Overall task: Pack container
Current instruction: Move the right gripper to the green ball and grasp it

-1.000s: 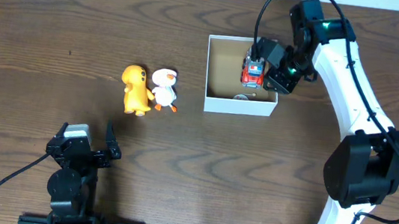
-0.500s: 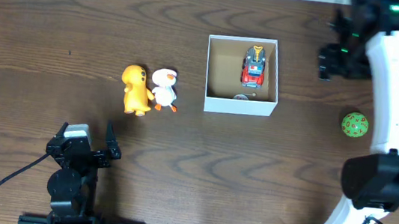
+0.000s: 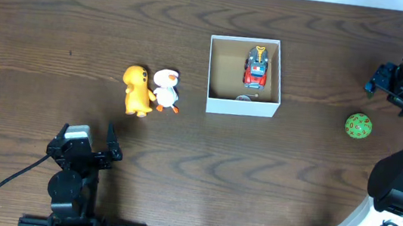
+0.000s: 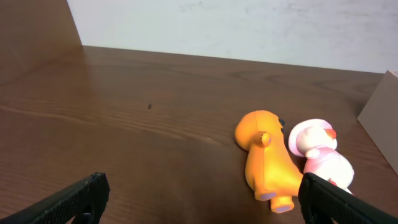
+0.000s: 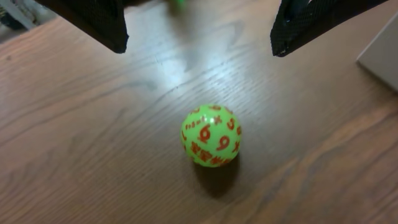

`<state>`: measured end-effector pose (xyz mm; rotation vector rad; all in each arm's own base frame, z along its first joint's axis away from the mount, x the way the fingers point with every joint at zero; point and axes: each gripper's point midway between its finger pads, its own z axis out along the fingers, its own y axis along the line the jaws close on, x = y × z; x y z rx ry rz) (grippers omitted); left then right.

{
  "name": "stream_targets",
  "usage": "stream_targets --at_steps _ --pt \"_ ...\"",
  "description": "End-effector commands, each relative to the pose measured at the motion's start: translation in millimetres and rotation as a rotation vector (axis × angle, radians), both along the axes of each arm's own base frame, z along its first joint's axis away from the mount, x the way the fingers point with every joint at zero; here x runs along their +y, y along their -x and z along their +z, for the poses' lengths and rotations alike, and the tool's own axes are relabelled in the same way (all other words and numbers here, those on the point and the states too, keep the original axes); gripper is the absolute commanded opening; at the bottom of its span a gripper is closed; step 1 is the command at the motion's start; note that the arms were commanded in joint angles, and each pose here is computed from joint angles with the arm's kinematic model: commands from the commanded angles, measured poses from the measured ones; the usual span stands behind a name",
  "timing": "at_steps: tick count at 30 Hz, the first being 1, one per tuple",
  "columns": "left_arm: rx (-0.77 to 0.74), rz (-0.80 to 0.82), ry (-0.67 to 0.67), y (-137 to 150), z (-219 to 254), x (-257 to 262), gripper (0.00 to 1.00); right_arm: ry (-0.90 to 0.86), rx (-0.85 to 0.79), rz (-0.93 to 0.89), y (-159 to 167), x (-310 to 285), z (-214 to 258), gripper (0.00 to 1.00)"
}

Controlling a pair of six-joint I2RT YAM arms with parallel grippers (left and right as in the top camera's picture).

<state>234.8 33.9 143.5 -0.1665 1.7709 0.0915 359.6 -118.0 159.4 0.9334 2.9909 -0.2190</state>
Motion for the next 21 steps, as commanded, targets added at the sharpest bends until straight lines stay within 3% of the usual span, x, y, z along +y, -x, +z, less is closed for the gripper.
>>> stream_targets --at_steps 1,10,21 --pt "0.054 -0.008 0.001 1.9 -16.1 -1.4 0.98 0.006 0.018 -0.039 4.7 -1.4 -18.6 0.77" --pt "0.054 -0.008 0.001 1.9 -16.1 -1.4 0.98 0.011 -0.045 -0.054 -8.0 -9.0 -84.3 0.76" --pt "0.054 -0.008 0.001 1.9 -16.1 -1.4 0.98 -0.04 0.063 -0.129 41.5 -17.9 -139.3 0.72"
